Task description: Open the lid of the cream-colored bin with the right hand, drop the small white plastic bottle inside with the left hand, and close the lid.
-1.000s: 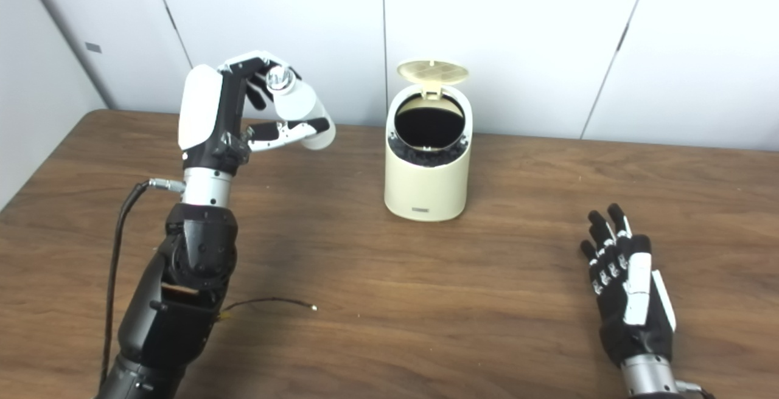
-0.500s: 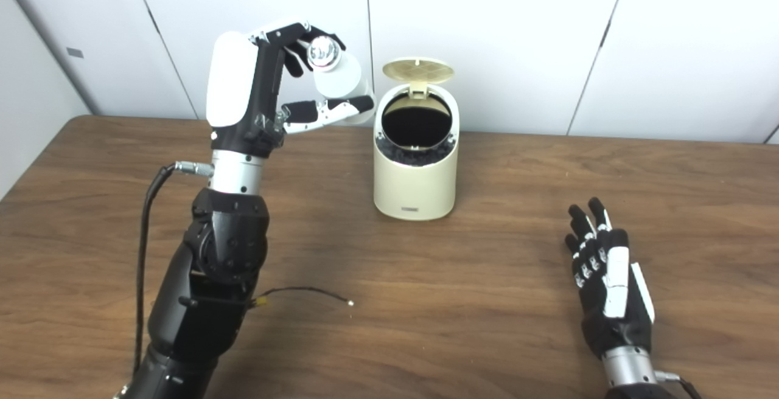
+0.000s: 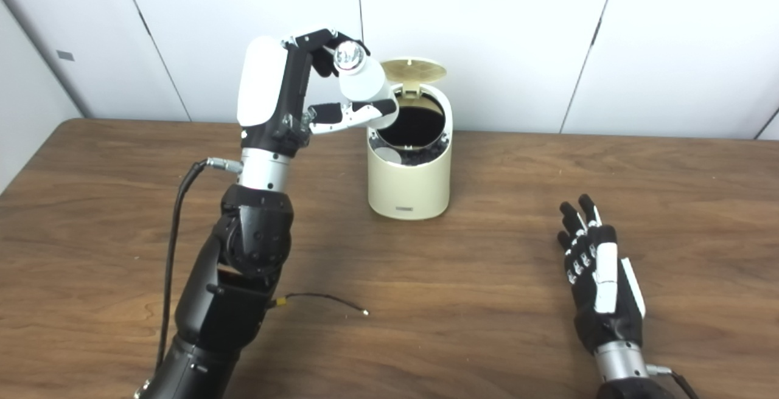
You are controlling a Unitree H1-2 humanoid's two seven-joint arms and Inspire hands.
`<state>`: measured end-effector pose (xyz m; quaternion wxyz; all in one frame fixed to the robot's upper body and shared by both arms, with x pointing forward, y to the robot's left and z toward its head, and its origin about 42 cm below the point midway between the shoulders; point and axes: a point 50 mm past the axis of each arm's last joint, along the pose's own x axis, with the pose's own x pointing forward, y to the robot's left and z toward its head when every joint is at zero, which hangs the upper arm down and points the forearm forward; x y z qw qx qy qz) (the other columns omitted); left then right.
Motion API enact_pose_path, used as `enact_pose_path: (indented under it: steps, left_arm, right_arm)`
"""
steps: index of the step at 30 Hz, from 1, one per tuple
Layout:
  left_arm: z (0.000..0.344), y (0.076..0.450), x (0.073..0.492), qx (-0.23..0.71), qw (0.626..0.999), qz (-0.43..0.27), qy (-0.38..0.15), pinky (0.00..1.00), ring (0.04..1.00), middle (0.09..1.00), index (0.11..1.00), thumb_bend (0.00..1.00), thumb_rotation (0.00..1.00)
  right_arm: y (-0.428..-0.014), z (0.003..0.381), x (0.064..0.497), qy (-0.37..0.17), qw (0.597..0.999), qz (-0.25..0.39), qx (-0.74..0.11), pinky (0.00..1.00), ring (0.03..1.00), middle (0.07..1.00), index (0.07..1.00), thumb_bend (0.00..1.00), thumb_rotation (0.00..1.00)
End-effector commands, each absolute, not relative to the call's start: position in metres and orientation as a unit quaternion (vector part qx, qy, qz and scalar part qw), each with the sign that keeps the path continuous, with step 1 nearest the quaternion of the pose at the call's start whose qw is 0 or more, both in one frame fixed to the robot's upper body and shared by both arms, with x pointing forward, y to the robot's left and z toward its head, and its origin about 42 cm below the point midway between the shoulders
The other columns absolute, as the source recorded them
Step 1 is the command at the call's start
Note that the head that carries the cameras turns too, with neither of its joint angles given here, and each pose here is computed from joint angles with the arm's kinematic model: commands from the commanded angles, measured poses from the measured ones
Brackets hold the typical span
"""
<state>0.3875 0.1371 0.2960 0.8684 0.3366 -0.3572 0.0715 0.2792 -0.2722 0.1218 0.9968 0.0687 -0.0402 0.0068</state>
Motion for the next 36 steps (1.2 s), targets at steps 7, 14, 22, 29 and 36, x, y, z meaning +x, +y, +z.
enact_pose_path:
  steps: [7, 14, 22, 29, 36]
  left_arm:
    - [0.305, 0.128, 0.404, 0.337, 0.851, 0.073, -0.397, 0.35, 0.433, 0.539, 0.477, 0.47, 0.0]
    - [0.295, 0.123, 0.413, 0.337, 0.848, 0.083, -0.401, 0.35, 0.425, 0.539, 0.473, 0.47, 0.0]
    - [0.287, 0.12, 0.422, 0.329, 0.851, 0.083, -0.401, 0.36, 0.418, 0.542, 0.483, 0.47, 0.0]
    - [0.283, 0.115, 0.425, 0.32, 0.856, 0.073, -0.399, 0.37, 0.432, 0.533, 0.477, 0.48, 0.0]
    - [0.282, 0.111, 0.425, 0.324, 0.858, 0.073, -0.392, 0.37, 0.417, 0.548, 0.49, 0.47, 0.0]
  right_arm:
    - [-0.261, 0.118, 0.282, -0.037, 0.996, 0.01, 0.08, 1.0, 0.991, 0.95, 1.0, 0.63, 1.0]
    - [-0.26, 0.119, 0.281, -0.042, 0.996, 0.017, 0.076, 0.99, 1.0, 0.96, 1.0, 0.62, 1.0]
    - [-0.257, 0.119, 0.281, -0.041, 0.996, 0.017, 0.077, 0.99, 0.996, 0.951, 1.0, 0.61, 1.0]
    - [-0.256, 0.12, 0.283, -0.041, 0.996, 0.011, 0.082, 0.98, 0.984, 0.939, 1.0, 0.61, 1.0]
    - [-0.256, 0.119, 0.284, -0.041, 0.996, 0.011, 0.083, 0.97, 0.98, 0.937, 1.0, 0.62, 1.0]
